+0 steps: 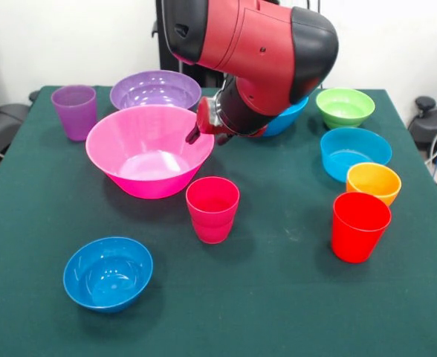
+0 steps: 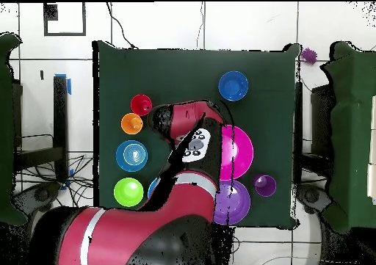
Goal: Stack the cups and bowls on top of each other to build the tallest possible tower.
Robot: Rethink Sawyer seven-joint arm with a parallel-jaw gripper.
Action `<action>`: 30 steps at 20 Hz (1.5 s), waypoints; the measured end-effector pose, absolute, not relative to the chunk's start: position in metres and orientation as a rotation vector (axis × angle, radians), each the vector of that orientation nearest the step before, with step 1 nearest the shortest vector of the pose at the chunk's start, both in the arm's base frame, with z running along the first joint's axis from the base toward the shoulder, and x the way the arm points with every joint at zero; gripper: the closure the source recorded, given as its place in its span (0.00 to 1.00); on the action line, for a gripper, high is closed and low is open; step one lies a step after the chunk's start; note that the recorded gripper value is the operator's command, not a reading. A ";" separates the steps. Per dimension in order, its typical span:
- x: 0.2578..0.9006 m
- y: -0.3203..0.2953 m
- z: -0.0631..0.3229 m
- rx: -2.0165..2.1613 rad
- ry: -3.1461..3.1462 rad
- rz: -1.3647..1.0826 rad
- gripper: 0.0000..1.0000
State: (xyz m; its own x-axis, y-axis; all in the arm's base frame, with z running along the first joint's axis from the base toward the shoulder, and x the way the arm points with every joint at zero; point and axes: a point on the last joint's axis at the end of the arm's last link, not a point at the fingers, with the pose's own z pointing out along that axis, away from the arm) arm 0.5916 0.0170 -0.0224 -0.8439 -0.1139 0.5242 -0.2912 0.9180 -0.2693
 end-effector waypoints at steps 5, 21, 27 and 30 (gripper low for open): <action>0.593 0.017 -0.025 0.299 -2.579 0.469 0.00; 0.588 0.017 -0.040 0.312 -2.585 0.470 0.00; 0.587 0.017 -0.043 0.313 -2.581 0.469 0.00; 0.586 0.017 -0.043 0.313 -2.581 0.469 1.00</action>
State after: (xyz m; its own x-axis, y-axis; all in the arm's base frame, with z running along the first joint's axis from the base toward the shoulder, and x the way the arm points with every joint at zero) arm 0.5865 0.0166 -0.0428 -0.8512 -0.1323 0.5079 -0.3024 0.9146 -0.2686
